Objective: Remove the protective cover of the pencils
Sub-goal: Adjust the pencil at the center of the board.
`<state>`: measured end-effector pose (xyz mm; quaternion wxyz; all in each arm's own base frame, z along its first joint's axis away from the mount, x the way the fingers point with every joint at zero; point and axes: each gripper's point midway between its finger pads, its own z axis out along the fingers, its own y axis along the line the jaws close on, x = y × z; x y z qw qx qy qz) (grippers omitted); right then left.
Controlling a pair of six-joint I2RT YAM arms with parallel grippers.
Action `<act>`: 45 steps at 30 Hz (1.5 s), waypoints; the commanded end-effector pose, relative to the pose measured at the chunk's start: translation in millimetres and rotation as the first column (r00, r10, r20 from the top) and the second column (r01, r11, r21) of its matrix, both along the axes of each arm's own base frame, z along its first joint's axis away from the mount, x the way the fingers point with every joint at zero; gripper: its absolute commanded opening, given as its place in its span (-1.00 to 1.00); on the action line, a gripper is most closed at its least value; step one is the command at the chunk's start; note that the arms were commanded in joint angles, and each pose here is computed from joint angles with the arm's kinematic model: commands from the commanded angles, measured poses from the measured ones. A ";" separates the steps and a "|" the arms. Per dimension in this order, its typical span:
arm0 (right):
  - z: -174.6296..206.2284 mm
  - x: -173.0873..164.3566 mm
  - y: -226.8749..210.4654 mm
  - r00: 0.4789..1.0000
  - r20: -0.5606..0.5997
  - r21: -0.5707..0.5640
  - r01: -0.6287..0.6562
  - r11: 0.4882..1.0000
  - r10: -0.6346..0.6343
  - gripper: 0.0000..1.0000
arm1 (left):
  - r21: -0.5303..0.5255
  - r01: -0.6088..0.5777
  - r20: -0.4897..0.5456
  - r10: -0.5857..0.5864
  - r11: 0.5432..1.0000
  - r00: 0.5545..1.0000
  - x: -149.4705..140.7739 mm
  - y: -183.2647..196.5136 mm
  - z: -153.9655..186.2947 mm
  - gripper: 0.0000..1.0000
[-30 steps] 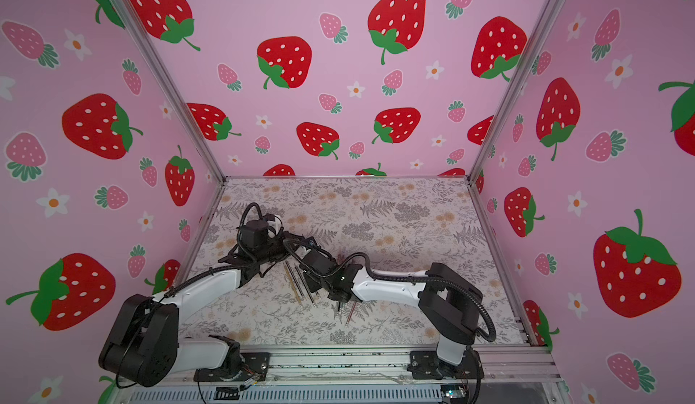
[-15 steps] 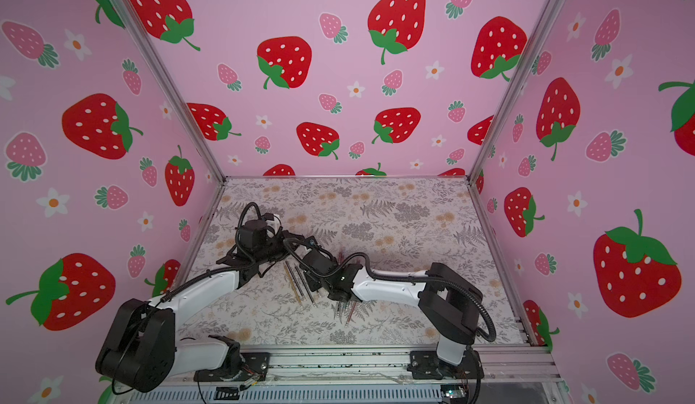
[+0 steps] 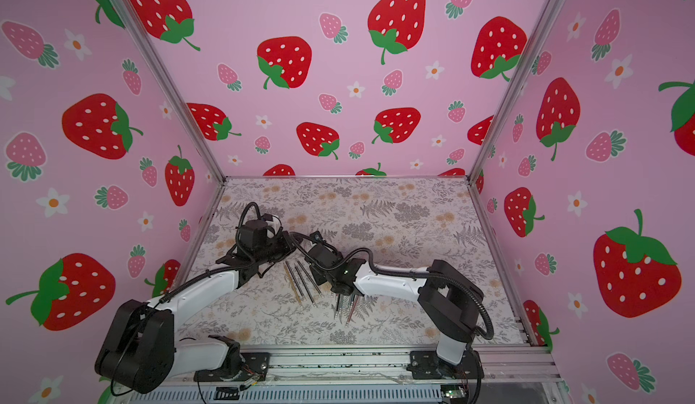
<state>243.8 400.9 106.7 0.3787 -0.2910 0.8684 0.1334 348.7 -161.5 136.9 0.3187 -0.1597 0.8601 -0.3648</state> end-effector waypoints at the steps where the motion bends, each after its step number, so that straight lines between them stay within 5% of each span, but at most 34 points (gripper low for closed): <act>1: -27.9 11.4 -5.0 0.999 -0.028 -0.113 -0.029 0.993 0.026 -0.07 | 0.034 -0.015 0.015 0.015 0.999 1.000 9.1 2.5 5.4 -0.83; 6: -47.7 21.1 2.6 0.989 -0.123 -0.127 -0.101 0.987 0.085 -0.04 | 0.058 -0.020 -0.003 0.020 0.998 1.000 14.7 5.0 2.6 -0.85; 26: -77.5 29.5 11.6 0.979 -0.177 -0.190 -0.136 0.972 0.102 -0.06 | 0.068 -0.022 -0.059 0.026 0.997 0.998 27.4 7.8 -15.5 -0.95; 45: -79.6 27.9 13.0 0.972 -0.226 -0.184 -0.104 0.977 0.061 -0.74 | 0.064 -0.020 -0.104 0.026 0.998 0.994 34.8 6.8 -27.4 -1.00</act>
